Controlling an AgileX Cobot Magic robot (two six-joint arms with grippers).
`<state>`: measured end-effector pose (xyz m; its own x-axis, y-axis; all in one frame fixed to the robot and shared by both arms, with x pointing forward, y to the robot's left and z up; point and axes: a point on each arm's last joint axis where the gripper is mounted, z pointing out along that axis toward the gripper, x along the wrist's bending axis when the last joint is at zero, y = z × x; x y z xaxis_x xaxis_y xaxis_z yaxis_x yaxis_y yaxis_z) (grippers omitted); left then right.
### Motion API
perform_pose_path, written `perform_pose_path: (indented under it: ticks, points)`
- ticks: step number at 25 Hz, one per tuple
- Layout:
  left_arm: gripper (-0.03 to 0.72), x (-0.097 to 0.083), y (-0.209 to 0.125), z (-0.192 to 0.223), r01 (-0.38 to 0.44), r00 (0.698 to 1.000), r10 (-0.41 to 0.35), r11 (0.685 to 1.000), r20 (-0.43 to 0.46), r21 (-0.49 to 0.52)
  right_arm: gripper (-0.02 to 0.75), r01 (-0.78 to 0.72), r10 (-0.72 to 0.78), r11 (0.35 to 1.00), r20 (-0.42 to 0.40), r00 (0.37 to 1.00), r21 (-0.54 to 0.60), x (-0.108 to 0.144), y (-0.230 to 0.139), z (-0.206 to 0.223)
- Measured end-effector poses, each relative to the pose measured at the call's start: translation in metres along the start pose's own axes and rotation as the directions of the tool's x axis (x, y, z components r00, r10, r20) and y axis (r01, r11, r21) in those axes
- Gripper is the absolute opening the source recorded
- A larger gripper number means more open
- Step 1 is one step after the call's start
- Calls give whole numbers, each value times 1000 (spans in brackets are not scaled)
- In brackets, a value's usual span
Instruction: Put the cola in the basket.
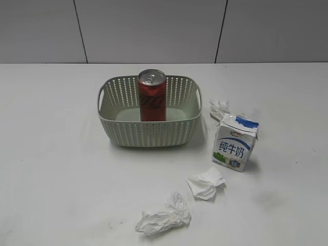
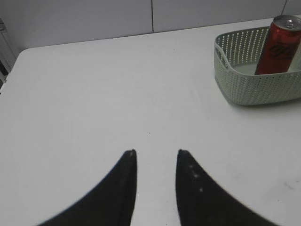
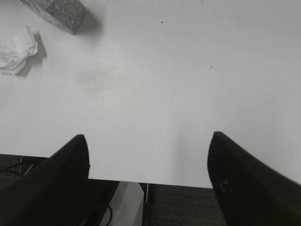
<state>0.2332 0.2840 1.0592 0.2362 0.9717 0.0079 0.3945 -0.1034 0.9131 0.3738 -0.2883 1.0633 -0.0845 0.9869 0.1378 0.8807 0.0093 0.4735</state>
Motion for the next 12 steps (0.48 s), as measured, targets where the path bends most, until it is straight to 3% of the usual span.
perform_pose_path:
  ticks: [8, 12]
  points:
    - [229, 0, 0, 0, 0, 1000, 0, 1000, 0, 0, 589, 19, -19, 995, 5, 1000, -101, 4, -60, -4]
    - [229, 0, 0, 0, 0, 1000, 0, 1000, 0, 0, 589, 43, -42, 974, 12, 999, -223, 8, -76, -19]
